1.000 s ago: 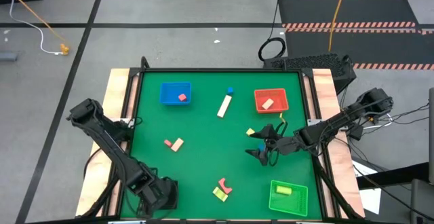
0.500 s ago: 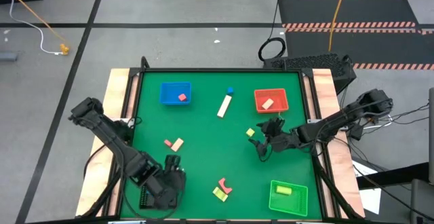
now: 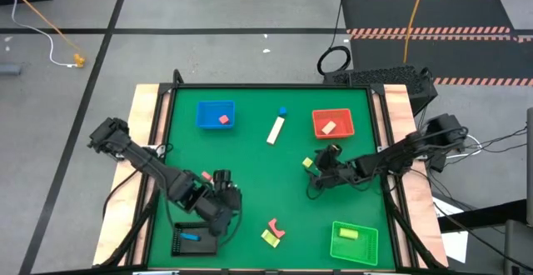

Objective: Sort & place blocks by color
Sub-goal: Put the top green block in the green basket

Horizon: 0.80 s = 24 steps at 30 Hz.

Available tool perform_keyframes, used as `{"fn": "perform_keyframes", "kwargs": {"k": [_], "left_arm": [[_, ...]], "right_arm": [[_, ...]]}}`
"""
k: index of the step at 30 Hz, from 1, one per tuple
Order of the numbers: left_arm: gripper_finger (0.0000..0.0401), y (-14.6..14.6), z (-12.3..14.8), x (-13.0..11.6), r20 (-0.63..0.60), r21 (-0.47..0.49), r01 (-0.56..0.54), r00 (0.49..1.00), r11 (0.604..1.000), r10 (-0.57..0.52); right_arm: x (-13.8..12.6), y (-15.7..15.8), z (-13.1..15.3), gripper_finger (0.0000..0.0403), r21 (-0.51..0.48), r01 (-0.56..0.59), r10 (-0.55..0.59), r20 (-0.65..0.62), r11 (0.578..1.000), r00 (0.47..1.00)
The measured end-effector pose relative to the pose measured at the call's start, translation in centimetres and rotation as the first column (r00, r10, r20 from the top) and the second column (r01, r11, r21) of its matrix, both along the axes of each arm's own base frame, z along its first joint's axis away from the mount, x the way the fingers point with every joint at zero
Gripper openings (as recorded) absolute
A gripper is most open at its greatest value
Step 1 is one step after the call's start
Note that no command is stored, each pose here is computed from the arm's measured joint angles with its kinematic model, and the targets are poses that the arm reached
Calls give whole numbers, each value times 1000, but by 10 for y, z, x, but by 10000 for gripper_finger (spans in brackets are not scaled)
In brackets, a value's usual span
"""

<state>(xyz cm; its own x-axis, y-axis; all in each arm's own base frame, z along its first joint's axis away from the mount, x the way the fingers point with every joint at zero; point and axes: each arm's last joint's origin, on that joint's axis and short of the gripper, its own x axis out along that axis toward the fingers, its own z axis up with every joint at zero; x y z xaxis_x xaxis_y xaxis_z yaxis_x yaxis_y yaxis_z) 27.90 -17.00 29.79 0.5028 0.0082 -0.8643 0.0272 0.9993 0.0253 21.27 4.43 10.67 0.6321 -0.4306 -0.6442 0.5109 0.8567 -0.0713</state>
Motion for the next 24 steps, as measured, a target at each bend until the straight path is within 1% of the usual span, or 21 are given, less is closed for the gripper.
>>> {"fn": "perform_keyframes", "kwargs": {"k": [4,8,10,12,15,18,24], "left_arm": [[274,8,1,6,14,-9,-32,999,999,32],[274,16,2,13,30,-19,-63,998,998,63],[274,19,2,14,30,-23,-79,996,997,79],[273,21,2,15,30,-32,-95,995,995,96],[274,24,2,18,41,-46,-117,992,992,118],[274,26,5,24,83,-74,-125,988,989,131],[273,27,11,34,172,-134,-126,974,983,148]], "right_arm": [[3,-6,-8,391,-16,19,-19,-34,1000,999],[7,-10,-11,390,-20,23,-23,-24,1000,999],[7,-11,-11,381,-21,28,-28,-23,999,999],[7,-12,-11,362,-21,31,-32,-25,999,999],[7,-14,-11,320,-11,31,-31,-29,999,999],[8,-15,-11,263,42,19,-18,-28,999,999],[10,-16,-11,116,192,26,-26,-4,981,1000]]}}
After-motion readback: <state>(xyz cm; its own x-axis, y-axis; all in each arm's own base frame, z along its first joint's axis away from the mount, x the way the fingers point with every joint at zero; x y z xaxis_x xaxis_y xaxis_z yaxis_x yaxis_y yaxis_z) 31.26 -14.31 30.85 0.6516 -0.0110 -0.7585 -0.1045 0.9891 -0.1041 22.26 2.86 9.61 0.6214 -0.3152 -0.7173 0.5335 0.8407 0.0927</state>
